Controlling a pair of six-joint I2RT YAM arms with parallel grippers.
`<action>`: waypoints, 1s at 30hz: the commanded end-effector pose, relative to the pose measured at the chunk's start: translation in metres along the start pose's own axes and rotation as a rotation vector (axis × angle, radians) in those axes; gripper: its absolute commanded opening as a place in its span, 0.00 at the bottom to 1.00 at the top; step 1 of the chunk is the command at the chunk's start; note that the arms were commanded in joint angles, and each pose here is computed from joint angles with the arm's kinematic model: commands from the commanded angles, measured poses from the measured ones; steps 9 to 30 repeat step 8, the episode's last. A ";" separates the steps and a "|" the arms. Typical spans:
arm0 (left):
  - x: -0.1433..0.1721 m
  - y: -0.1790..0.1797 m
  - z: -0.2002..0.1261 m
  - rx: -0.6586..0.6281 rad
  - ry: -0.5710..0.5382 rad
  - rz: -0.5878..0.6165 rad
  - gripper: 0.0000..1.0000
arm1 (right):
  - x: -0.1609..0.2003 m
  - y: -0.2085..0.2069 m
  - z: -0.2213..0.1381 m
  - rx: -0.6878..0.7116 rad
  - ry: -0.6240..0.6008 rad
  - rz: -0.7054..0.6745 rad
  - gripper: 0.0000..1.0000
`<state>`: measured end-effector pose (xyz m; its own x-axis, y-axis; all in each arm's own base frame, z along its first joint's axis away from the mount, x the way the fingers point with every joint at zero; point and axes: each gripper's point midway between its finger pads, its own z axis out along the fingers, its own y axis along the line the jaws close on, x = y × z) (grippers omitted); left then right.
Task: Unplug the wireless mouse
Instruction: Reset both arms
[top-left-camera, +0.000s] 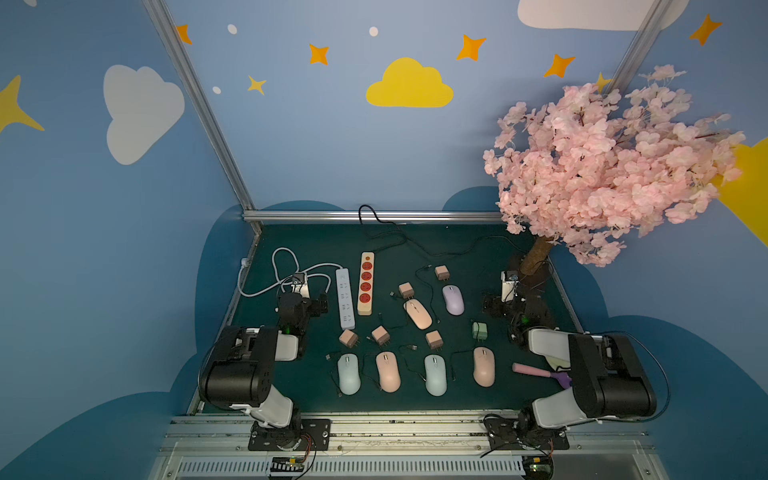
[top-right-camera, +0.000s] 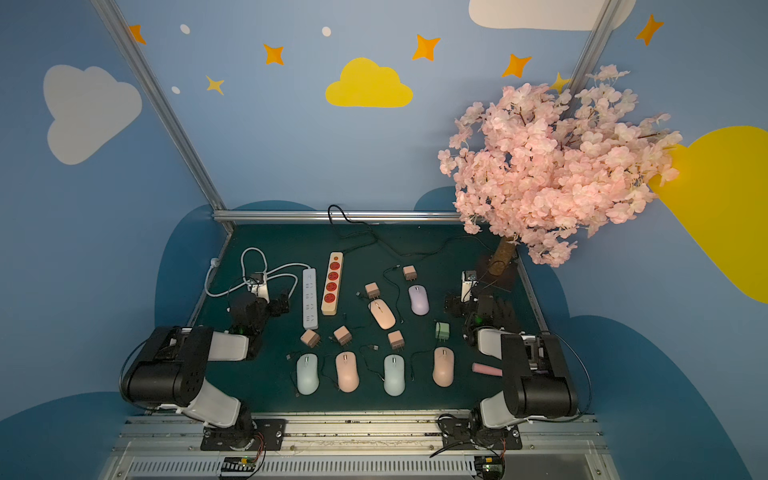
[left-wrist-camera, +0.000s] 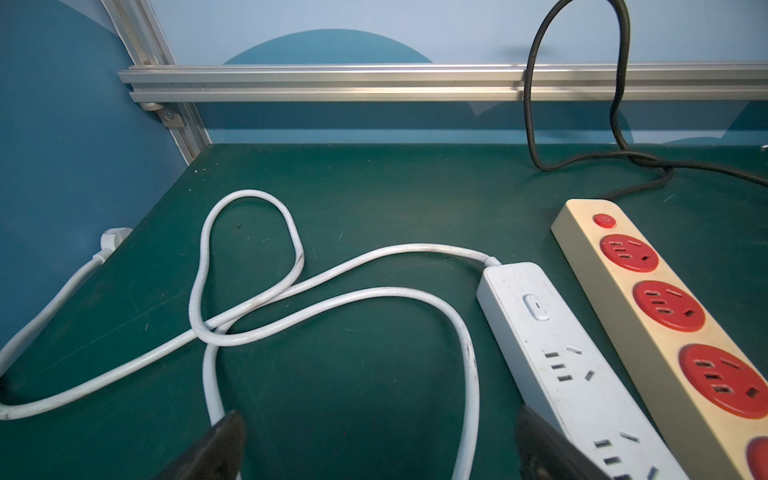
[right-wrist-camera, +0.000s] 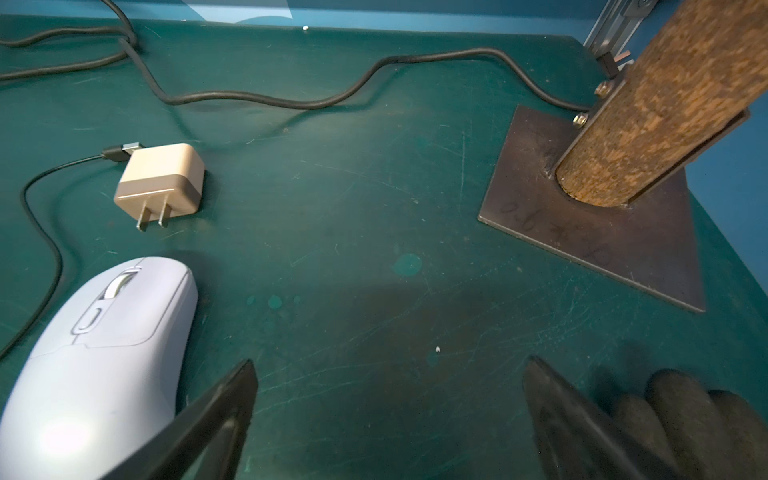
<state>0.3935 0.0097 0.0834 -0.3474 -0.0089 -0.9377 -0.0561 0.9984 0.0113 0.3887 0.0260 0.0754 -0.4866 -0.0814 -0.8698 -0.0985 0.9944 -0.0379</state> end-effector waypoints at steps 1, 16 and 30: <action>-0.002 0.000 0.000 0.004 -0.010 -0.013 1.00 | -0.010 -0.002 -0.001 0.009 -0.019 0.006 0.99; 0.000 0.001 0.002 0.011 0.004 -0.025 1.00 | -0.010 -0.002 -0.001 0.008 -0.020 0.007 0.99; 0.000 0.001 0.002 0.011 0.004 -0.025 1.00 | -0.010 -0.002 -0.001 0.008 -0.020 0.007 0.99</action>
